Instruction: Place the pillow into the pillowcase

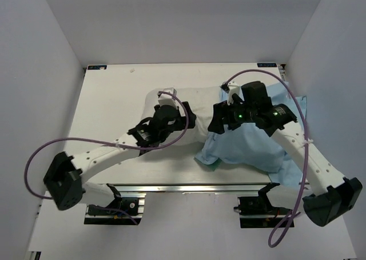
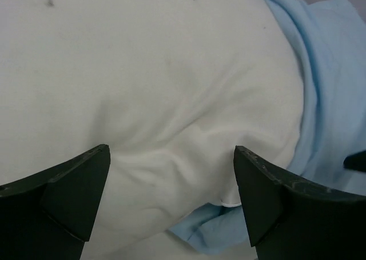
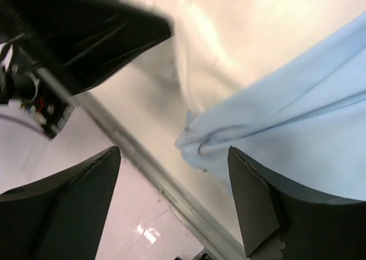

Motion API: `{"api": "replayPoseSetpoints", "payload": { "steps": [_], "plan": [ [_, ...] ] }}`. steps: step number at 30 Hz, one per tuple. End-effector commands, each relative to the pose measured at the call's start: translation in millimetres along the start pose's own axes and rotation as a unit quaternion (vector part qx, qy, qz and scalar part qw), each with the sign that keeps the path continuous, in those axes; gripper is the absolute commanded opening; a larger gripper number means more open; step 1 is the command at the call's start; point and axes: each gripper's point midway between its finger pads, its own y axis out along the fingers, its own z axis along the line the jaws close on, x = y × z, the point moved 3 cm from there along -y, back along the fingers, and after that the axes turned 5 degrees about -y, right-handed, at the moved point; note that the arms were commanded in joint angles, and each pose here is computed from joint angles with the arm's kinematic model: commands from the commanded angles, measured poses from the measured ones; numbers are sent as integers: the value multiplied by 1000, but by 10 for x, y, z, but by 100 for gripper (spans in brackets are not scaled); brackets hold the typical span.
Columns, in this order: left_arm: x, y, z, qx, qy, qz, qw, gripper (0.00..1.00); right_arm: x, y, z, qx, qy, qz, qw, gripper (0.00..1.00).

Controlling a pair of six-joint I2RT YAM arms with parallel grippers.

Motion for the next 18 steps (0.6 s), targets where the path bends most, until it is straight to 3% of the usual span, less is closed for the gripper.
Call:
{"api": "replayPoseSetpoints", "payload": {
  "steps": [1,7,11,15,18],
  "plan": [
    [166,-340,119,-2,39,11,999,98,290,-338,-35,-72,-14,-54,996,84],
    [700,-538,75,25,27,-58,998,98,742,-580,-507,-251,46,-130,958,89],
    [1055,-393,41,44,28,-75,996,98,1038,-425,-936,-298,79,-107,945,90],
    [1240,-79,125,66,9,-49,997,98,1327,-153,-1343,-300,79,-95,946,89],
    [1310,133,143,76,13,-29,997,98,1276,204,-1648,-311,75,-37,947,89]
  ]
}}
